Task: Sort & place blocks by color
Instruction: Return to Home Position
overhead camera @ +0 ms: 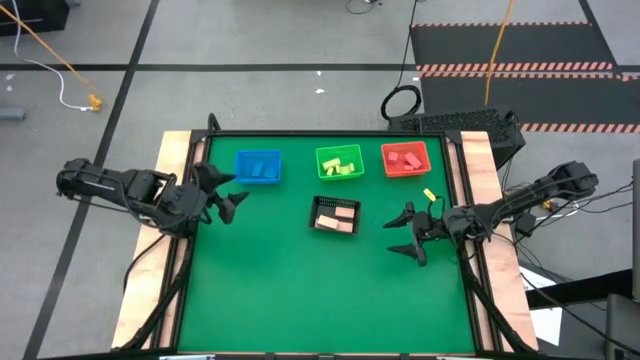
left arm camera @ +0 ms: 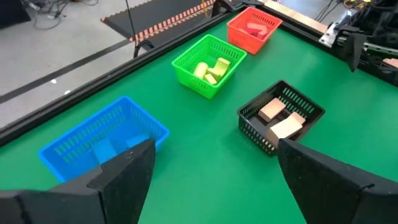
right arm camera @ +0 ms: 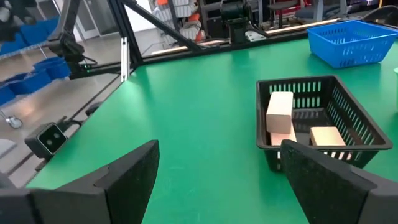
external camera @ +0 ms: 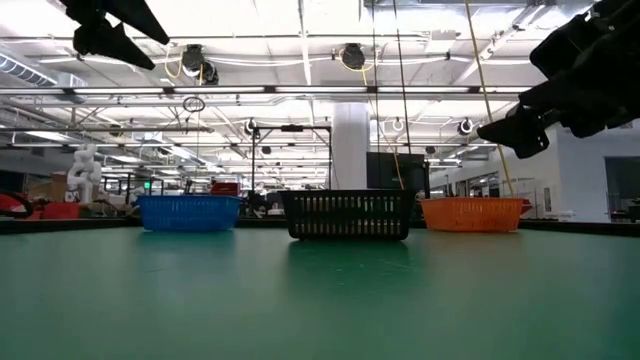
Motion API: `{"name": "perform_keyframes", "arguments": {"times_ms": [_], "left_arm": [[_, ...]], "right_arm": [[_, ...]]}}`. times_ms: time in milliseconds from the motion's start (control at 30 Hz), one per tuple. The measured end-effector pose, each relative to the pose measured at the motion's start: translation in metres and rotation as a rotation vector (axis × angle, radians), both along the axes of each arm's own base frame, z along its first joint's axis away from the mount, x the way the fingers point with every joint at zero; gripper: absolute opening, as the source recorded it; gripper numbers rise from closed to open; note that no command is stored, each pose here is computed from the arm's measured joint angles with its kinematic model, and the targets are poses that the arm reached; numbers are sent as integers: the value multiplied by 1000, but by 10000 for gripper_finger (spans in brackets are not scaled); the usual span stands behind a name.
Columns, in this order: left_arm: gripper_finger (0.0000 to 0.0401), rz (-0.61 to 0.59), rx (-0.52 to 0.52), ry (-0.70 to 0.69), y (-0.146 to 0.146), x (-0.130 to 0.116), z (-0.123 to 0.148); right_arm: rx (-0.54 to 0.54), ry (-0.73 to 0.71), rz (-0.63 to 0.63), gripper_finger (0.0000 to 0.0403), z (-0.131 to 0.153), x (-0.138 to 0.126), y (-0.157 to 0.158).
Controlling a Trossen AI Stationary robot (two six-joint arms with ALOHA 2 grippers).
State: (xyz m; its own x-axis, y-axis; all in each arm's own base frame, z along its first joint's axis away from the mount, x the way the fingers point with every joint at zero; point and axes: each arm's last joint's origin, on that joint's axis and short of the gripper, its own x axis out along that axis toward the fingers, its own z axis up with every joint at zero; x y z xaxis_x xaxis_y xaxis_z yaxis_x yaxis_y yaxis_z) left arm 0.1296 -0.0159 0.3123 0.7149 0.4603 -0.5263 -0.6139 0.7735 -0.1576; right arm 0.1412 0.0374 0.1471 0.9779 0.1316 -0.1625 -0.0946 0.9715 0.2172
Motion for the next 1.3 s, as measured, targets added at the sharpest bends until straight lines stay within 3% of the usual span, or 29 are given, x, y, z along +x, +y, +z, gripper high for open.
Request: {"name": "perform_keyframes", "arguments": {"times_ms": [167, 367, 700, 833, 1300], "left_arm": [[337, 35, -40, -3, 0, -1, -5], [337, 19, -78, -28, -7, 9, -40], [337, -244, -90, -365, -22, 30, -107], [337, -266, -75, -438, -21, 25, -124], [337, -210, -84, -423, -14, 13, -158]], "right_arm": [[-20, 21, 2, 325, -2, 0, 0], [-29, 26, 3, 325, -3, -1, 0], [-40, 24, 3, 325, -3, -1, 0], [-40, 24, 3, 325, -3, -1, 0], [-40, 25, 3, 325, -3, -1, 0]]}}
